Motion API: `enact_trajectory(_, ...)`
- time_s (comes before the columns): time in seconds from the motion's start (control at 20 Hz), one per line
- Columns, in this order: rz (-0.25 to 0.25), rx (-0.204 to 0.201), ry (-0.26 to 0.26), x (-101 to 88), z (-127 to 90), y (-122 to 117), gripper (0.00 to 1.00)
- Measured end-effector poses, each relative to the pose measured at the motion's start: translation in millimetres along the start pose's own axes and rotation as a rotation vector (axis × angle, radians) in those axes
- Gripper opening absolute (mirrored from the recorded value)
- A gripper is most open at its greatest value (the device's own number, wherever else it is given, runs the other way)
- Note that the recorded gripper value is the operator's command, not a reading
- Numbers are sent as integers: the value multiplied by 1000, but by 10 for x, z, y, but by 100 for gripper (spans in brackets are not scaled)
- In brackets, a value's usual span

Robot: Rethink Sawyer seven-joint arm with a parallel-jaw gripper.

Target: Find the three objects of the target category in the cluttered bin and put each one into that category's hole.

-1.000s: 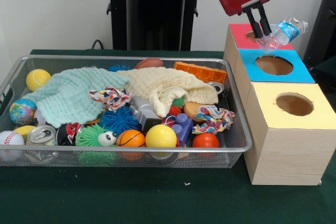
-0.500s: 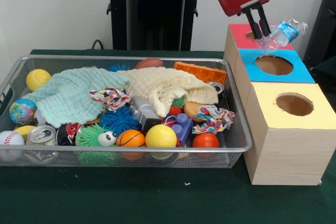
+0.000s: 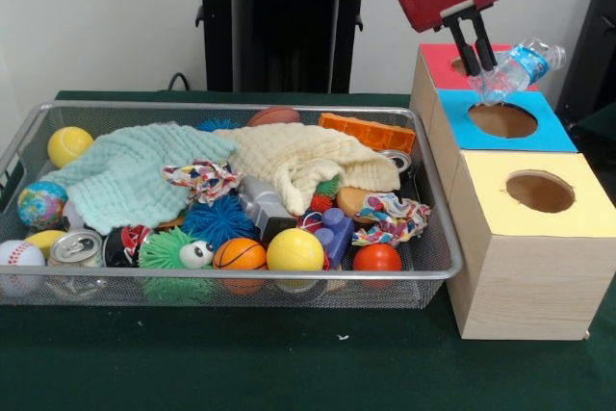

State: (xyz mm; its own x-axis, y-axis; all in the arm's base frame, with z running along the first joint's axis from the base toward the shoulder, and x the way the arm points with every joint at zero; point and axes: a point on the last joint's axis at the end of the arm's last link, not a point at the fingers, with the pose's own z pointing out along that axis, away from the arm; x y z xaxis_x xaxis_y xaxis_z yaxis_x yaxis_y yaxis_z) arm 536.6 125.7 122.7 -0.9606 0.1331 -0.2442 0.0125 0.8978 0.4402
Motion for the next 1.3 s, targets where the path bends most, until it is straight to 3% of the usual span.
enact_trajectory(0.45,0,5,-27,-36,1,-6,0)
enact_trajectory(1.3,-3,-26,-2,150,193,77,0)
